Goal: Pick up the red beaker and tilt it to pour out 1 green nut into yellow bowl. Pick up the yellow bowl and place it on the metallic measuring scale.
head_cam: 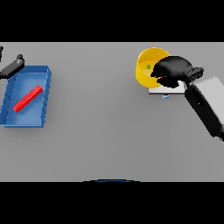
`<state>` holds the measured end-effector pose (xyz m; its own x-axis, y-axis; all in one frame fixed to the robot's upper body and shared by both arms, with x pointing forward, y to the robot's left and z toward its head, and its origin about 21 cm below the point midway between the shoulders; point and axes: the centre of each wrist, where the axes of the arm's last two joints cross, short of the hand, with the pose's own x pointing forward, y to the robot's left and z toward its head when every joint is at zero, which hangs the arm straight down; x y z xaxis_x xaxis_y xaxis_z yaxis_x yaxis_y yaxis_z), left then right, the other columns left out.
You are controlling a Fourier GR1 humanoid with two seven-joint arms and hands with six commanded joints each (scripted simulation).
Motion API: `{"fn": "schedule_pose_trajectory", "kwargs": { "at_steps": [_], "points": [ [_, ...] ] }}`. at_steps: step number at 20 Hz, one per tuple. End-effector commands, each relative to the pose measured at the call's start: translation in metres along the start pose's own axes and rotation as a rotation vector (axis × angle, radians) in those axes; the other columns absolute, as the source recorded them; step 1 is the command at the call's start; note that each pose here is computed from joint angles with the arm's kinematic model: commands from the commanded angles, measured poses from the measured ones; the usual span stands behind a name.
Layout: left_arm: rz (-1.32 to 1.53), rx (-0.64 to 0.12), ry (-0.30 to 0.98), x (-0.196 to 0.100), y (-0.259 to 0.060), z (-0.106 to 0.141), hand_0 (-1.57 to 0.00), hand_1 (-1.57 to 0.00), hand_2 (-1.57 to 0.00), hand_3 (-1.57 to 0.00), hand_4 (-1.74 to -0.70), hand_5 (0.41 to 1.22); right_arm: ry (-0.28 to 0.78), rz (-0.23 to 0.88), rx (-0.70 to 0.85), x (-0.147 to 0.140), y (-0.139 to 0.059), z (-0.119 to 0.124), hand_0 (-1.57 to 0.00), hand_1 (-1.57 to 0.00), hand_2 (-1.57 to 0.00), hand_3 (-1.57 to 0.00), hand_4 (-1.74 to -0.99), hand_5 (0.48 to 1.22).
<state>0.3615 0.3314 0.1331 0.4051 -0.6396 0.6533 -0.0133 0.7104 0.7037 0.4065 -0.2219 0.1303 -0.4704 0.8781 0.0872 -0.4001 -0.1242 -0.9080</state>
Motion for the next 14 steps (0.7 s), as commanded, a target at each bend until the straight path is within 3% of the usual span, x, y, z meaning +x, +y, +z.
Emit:
{"fn": "schedule_pose_trajectory", "kwargs": {
  "at_steps": [1,7,11,14],
  "points": [
    [0.001,-0.001,0.002,0.0,0.0,0.002,0.0,0.0,0.0,0.0,-0.82,0.759,0.062,-0.007,-0.003,-0.009,0.0,-0.001,-1.56,-1.5,-1.55,-1.42,-1.727,1.221],
    [0.002,0.005,0.018,0.0,0.001,0.005,0.0,0.0,0.0,0.0,-0.84,0.772,0.142,-0.056,0.014,-0.041,0.022,-0.003,-1.51,-1.37,-1.45,-1.53,-1.73,1.221],
    [-0.003,0.008,0.035,-0.001,0.003,0.005,0.0,0.0,0.0,0.0,-0.85,0.784,0.162,-0.059,0.038,-0.046,0.034,-0.007,-1.43,-1.25,-1.35,-1.55,-1.73,1.221],
    [-0.008,-0.002,0.03,-0.003,0.001,0.004,0.0,0.0,0.0,0.0,-0.84,0.776,0.164,-0.065,0.029,-0.048,0.03,-0.007,-1.4,-1.21,-1.32,-1.56,-1.73,1.221]
  ]
}}
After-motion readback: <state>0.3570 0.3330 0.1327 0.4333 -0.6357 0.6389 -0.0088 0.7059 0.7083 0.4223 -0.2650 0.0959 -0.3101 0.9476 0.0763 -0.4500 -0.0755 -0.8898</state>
